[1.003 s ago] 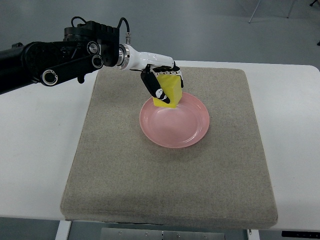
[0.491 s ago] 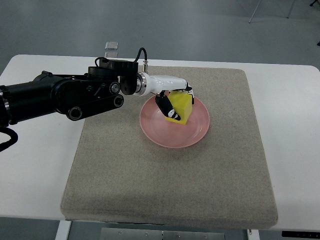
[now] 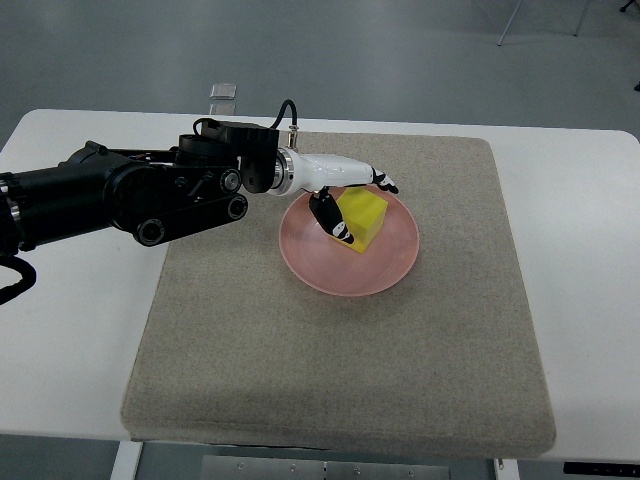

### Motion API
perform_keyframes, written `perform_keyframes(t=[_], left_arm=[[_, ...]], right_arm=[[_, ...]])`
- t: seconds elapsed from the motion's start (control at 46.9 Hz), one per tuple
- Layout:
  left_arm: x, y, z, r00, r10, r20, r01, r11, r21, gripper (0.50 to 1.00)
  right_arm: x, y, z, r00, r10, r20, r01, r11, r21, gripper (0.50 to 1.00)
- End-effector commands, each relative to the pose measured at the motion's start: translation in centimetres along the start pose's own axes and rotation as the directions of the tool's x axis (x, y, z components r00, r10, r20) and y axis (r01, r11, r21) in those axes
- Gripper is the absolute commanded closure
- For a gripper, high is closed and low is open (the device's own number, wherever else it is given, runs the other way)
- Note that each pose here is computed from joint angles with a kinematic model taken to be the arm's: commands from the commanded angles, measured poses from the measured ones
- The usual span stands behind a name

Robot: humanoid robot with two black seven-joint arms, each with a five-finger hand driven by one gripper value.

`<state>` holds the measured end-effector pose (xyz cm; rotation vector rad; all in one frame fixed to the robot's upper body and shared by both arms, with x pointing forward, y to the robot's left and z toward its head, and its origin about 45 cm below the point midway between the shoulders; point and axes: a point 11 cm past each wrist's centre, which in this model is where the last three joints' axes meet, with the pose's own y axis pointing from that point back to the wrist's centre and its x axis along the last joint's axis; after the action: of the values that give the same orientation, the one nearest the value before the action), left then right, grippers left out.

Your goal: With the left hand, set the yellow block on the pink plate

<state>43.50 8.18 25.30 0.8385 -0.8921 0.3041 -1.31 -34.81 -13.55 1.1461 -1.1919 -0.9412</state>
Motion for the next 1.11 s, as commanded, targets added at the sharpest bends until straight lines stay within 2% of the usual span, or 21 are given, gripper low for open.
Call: perform_keyframes(t=[0.0,0.149,0.277,0.427,0.576,0.768,0.96,1.088], left_arm=[[-0.1,0.2,0.4,1.0,-0.012,0.0,0.012,1.0,-0.013,0.508],[0.3,0.6,0.3,0.999,-0.038,-0.039,0.037,0.999,-0.021,0.506],[2.5,1.8,0.1,0.992,-0.034,-0.121,0.029,0.999,-0.044,0.506],[4.9,3.7,-0.9,0.956,-0.008,-0.292,-0.017,0.997,-0.081,0.506],[7.3,5.6,-3.7,0.874,0.075,-0.48,-0.117,0.991,-0.058,0.506],[8.9,7.7,-7.7,0.666,0.153,-0.73,-0.232,0.973,-0.009,0.506],[7.2,8.8,-11.4,0.378,0.164,-0.911,-0.313,0.949,0.041,0.506],[5.5,10.1,-13.9,0.239,0.177,-0.955,-0.341,0.936,0.088,0.506]], right_arm=[[0.0,0.0,0.0,1.0,0.0,0.0,0.0,1.0,0.0,0.576],[0.0,0.0,0.0,1.0,0.0,0.0,0.0,1.0,0.0,0.576],[0.0,0.0,0.0,1.0,0.0,0.0,0.0,1.0,0.0,0.576],[0.0,0.0,0.0,1.0,0.0,0.0,0.0,1.0,0.0,0.576],[0.0,0.0,0.0,1.0,0.0,0.0,0.0,1.0,0.0,0.576],[0.0,0.0,0.0,1.0,0.0,0.0,0.0,1.0,0.0,0.576],[0.0,0.0,0.0,1.0,0.0,0.0,0.0,1.0,0.0,0.576],[0.0,0.0,0.0,1.0,0.0,0.0,0.0,1.0,0.0,0.576]])
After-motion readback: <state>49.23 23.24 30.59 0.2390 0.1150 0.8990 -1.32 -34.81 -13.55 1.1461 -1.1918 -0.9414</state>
